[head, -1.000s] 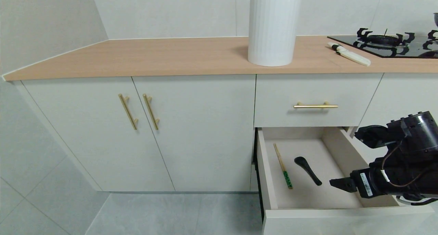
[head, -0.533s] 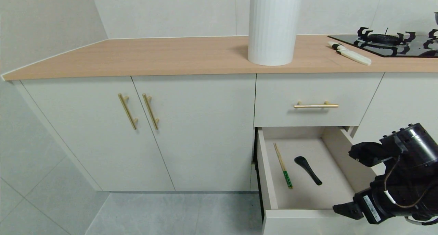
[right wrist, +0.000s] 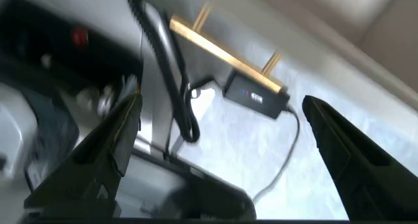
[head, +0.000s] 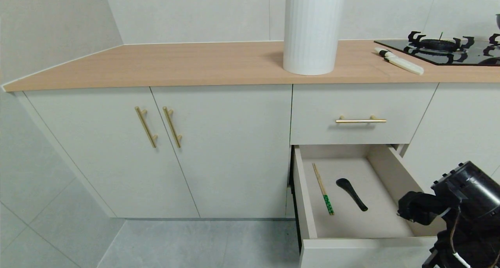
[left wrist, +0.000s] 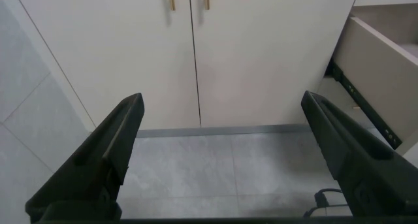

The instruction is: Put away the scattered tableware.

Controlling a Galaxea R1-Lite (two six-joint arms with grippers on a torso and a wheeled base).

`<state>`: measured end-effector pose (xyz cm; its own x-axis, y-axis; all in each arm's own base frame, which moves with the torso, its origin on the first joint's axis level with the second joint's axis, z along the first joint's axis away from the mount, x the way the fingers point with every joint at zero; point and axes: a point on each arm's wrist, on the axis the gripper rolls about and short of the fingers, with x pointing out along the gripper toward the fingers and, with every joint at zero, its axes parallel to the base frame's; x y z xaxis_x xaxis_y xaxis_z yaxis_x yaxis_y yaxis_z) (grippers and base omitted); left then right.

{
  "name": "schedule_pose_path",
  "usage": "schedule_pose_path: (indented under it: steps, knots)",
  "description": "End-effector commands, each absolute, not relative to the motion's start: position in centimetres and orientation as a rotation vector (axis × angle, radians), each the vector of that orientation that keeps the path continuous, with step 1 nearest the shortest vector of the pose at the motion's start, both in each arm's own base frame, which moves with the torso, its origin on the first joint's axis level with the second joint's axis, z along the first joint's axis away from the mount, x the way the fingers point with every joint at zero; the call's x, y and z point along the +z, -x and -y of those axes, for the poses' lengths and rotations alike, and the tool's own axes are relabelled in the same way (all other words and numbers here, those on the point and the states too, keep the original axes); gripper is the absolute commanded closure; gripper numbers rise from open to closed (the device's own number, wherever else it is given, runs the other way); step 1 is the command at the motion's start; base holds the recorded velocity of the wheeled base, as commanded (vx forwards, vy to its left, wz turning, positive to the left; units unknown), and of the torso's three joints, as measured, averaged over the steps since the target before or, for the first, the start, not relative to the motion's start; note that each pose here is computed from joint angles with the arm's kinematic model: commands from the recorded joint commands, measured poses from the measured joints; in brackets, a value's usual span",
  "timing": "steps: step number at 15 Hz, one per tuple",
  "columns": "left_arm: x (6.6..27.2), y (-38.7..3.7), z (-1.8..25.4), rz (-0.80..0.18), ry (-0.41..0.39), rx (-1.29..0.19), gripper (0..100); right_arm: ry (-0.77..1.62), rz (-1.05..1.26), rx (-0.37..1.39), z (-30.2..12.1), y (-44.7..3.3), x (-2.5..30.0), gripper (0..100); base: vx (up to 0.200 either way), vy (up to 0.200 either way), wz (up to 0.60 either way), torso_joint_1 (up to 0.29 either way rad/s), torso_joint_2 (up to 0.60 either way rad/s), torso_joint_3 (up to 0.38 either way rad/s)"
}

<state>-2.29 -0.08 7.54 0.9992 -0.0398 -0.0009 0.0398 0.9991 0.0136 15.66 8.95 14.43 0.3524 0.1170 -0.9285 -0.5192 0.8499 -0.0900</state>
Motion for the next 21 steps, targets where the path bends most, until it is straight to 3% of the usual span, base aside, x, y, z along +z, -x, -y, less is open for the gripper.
schedule_pose_path:
  steps: [1,9,21]
  knots:
    - [7.5,2.3,0.1,-0.001,-0.014,-0.040,0,0.428,-1.172,0.437,-9.1,-15.6,14.1,0,0.000,0.000,0.00,0.000,0.00,0.000]
    - [7.5,2.3,0.1,-0.001,-0.014,-0.040,0,0.379,-1.330,0.335,-10.5,-18.5,11.2,0,0.000,0.000,0.00,0.000,0.00,0.000]
    - [7.5,2.3,0.1,-0.001,-0.014,-0.040,0,0.149,-1.351,0.070,-11.7,-22.8,11.4,0,0.000,0.000,0.00,0.000,0.00,0.000]
